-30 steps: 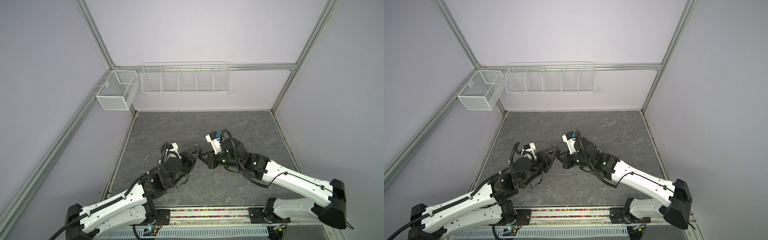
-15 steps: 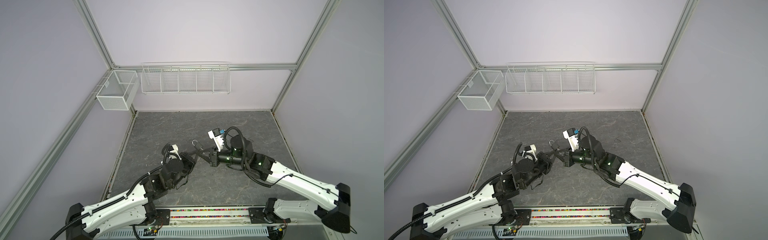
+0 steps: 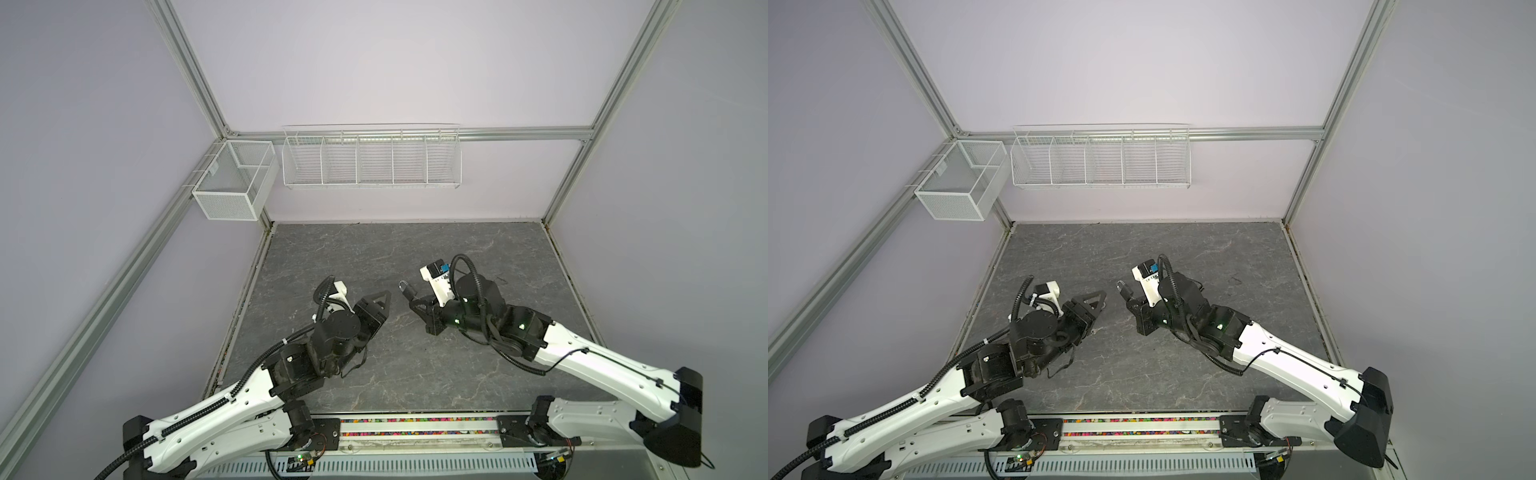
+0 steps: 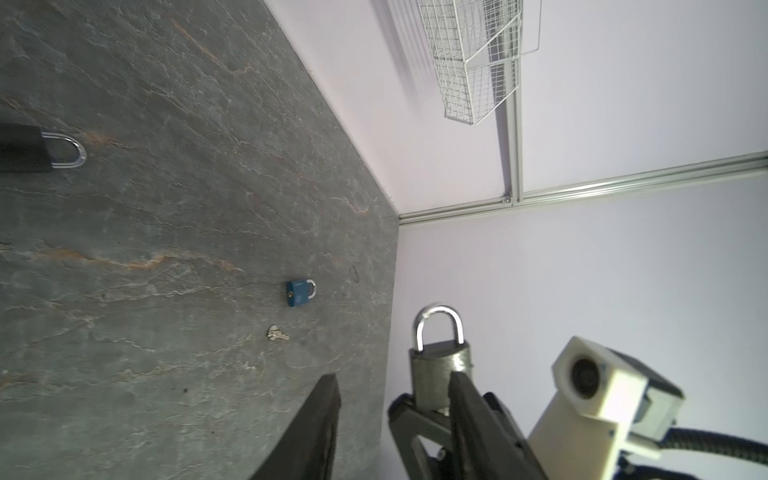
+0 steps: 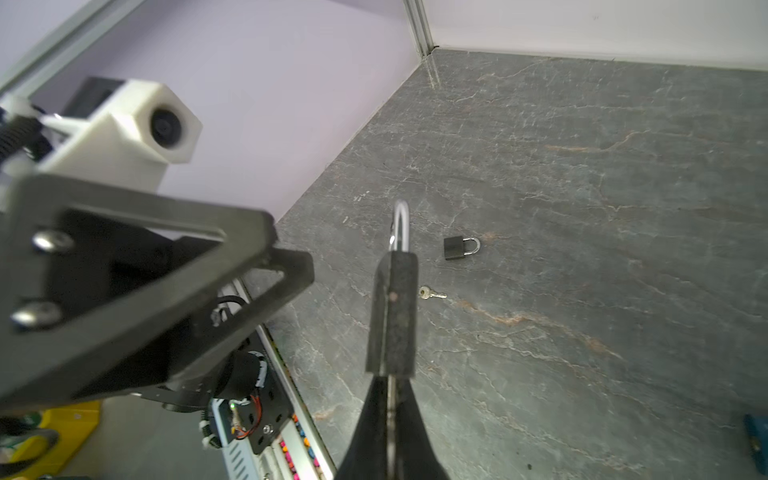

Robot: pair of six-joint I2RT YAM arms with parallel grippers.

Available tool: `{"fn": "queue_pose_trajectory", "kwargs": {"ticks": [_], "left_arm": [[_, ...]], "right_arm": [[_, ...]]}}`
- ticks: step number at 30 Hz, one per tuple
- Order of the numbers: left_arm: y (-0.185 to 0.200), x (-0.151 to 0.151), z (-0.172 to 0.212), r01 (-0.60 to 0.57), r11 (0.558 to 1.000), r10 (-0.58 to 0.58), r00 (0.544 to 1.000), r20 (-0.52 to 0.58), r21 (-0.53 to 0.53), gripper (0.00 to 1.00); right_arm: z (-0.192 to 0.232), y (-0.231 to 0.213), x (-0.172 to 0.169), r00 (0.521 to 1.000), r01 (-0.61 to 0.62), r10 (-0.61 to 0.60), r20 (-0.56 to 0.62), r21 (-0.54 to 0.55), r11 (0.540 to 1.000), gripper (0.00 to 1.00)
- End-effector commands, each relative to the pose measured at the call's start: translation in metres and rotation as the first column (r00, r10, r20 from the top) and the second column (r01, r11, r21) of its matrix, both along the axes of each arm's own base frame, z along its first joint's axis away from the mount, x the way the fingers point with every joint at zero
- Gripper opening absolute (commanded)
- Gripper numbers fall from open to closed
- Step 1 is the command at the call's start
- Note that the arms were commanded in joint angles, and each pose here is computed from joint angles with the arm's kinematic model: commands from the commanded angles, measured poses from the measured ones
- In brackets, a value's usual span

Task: Unlock with the key

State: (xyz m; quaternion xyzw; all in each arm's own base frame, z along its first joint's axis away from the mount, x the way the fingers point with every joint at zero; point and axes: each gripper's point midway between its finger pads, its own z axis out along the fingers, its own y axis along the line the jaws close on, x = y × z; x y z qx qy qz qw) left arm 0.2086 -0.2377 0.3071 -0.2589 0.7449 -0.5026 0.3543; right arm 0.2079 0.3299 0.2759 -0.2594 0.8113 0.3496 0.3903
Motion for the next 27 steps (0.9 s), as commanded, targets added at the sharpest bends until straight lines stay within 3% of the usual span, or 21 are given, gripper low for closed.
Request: {"fn": "queue_pose_trajectory", "kwargs": {"ticks": [1,14,17,27], "left_arm": [[-0.008,0.003,0.013,0.025,0.998,-0.027,0.999,0.022,0.052,0.52],[-0.047,0.015,0.005,0.054,0.999,-0.054,0.996,-0.074,0.003,0.58],[-0.056,0.018,0.014,0.07,0.995,-0.072,0.997,-0.036,-0.069,0.55],[-0.051,0.018,0.006,0.045,0.996,-0.048,0.998,-0.049,-0.074,0.4]], "right_arm": [[0.018,0.004,0.007,0.987,-0.007,0.014,0.16,-0.043,0.999,0.06],[0.028,0.012,0.001,0.972,-0.01,0.017,0.235,-0.03,1.0,0.07],[0.025,0.015,0.002,0.973,-0.002,0.011,0.229,-0.04,0.999,0.06],[0.018,0.013,0.007,0.974,0.035,-0.023,0.225,-0.049,0.998,0.07]]}}
